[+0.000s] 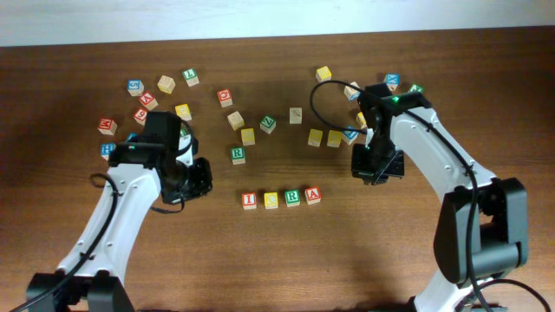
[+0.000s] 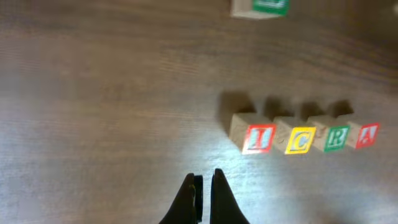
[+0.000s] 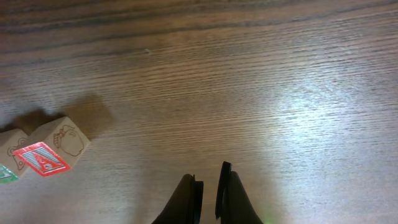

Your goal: Spell out ICRA

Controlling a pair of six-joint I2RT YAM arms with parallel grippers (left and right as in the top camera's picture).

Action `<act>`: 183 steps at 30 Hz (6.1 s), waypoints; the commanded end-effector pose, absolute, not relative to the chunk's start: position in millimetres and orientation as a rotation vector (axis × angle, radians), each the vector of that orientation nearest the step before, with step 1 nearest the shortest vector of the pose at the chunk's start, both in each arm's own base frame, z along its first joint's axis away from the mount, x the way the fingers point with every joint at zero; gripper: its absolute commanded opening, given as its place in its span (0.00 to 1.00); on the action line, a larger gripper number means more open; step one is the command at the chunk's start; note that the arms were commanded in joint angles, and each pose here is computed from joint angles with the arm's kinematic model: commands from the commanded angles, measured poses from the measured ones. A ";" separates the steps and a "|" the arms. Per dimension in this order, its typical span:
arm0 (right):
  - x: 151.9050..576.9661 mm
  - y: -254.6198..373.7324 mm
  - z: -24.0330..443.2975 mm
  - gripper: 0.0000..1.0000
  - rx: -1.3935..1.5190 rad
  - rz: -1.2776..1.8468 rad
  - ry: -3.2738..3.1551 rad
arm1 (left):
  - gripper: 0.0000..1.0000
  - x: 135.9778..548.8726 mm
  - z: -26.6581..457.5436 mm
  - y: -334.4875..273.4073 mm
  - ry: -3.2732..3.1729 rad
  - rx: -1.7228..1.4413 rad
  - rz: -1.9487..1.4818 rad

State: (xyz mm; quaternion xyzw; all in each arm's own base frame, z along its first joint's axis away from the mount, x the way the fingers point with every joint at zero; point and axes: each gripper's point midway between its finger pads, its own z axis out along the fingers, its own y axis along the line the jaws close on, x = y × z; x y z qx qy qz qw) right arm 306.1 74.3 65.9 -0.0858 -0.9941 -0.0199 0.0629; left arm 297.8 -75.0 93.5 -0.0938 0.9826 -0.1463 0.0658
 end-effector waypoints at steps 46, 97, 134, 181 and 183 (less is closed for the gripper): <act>275.3 204.6 5.0 0.04 0.054 -0.557 -3.028 | 0.00 279.7 -9.7 -145.6 3.158 -0.060 -0.343; 325.1 227.4 15.8 0.05 0.261 -0.793 -3.190 | 0.00 261.1 -26.5 -141.0 3.188 -0.053 -0.326; 305.0 252.7 17.9 0.06 0.358 -0.841 -3.129 | 0.00 263.9 -26.4 -142.2 3.176 -0.050 -0.333; 282.2 222.9 22.1 0.04 -0.153 -0.477 -3.041 | 0.00 260.6 -26.0 -138.1 3.196 -0.067 -0.323; 281.5 224.5 22.7 0.04 -0.228 -0.487 -3.020 | 0.00 261.4 -26.0 -138.2 3.191 -0.036 -0.324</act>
